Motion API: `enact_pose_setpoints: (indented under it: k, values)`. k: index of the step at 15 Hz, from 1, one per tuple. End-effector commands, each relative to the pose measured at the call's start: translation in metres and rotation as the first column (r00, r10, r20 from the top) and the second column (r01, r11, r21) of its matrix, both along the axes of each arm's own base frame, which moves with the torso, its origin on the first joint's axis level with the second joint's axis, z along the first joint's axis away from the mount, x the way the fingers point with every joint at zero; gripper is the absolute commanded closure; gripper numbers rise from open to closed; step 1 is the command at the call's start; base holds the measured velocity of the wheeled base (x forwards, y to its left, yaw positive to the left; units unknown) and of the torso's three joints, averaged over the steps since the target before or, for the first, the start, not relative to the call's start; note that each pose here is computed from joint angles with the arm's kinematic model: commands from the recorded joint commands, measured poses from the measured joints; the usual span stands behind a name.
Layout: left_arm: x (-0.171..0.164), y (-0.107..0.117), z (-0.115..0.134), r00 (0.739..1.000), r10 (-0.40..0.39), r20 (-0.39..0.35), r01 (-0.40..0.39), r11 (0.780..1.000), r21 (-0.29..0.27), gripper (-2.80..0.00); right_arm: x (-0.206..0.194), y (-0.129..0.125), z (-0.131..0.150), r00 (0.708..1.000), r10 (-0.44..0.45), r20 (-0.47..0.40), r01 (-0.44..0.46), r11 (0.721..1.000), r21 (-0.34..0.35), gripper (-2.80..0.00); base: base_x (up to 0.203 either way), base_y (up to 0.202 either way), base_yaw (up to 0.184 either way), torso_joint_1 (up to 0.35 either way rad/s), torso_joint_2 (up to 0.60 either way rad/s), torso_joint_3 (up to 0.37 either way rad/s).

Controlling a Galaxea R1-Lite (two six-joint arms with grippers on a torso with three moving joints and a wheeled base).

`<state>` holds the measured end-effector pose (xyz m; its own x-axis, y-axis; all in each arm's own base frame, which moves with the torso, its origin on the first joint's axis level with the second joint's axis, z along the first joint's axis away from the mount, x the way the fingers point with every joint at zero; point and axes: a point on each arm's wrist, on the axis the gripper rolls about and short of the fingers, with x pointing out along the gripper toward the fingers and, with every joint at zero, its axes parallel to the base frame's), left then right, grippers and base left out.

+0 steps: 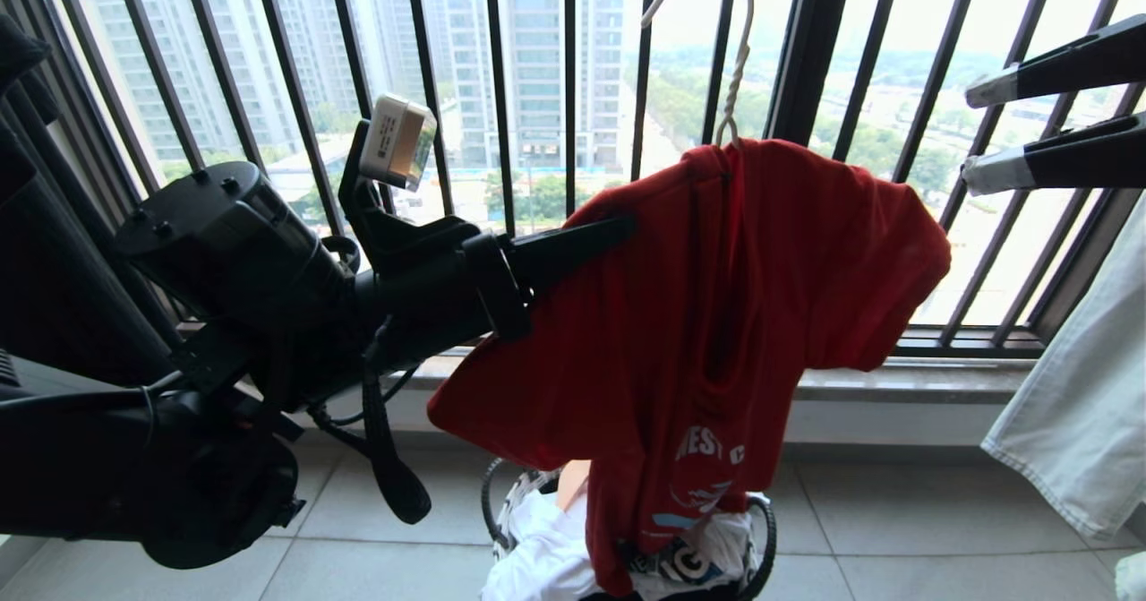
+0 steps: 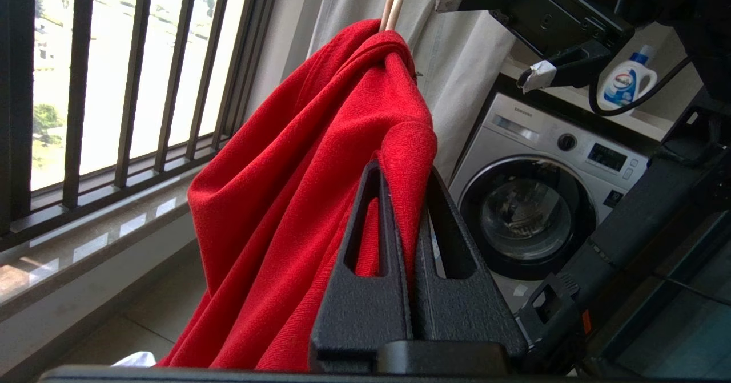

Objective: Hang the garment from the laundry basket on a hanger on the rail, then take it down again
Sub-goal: Hang the clothes on the clothes rack

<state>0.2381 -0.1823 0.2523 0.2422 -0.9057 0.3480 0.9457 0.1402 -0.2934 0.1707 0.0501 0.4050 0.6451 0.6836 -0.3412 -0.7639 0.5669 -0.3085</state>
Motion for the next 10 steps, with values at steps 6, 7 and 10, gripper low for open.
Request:
enact_pose_setpoints:
  k: [6, 7, 10]
  values:
    - [-0.007, 0.005, -0.006, 0.993, -0.119, -0.004, 0.119, 0.991, 0.055, 0.00, 0.019, 0.033, -0.016, 0.984, 0.157, -0.081, -0.159, 0.987, -0.013, -2.80, 0.000, 0.000, 0.000, 0.000, 0.00, 0.000]
    - [-0.009, 0.007, -0.005, 0.992, -0.125, -0.004, 0.125, 0.991, 0.054, 0.00, 0.020, 0.036, -0.018, 0.981, 0.172, -0.088, -0.174, 0.985, -0.015, -2.80, 0.000, 0.000, 0.000, 0.000, 0.00, 0.000]
    - [-0.015, 0.011, 0.001, 0.991, -0.135, -0.009, 0.135, 0.990, 0.040, 0.00, 0.023, 0.041, -0.022, 0.976, 0.190, -0.109, -0.193, 0.981, -0.020, -2.80, 0.000, 0.000, 0.000, 0.000, 0.00, 0.000]
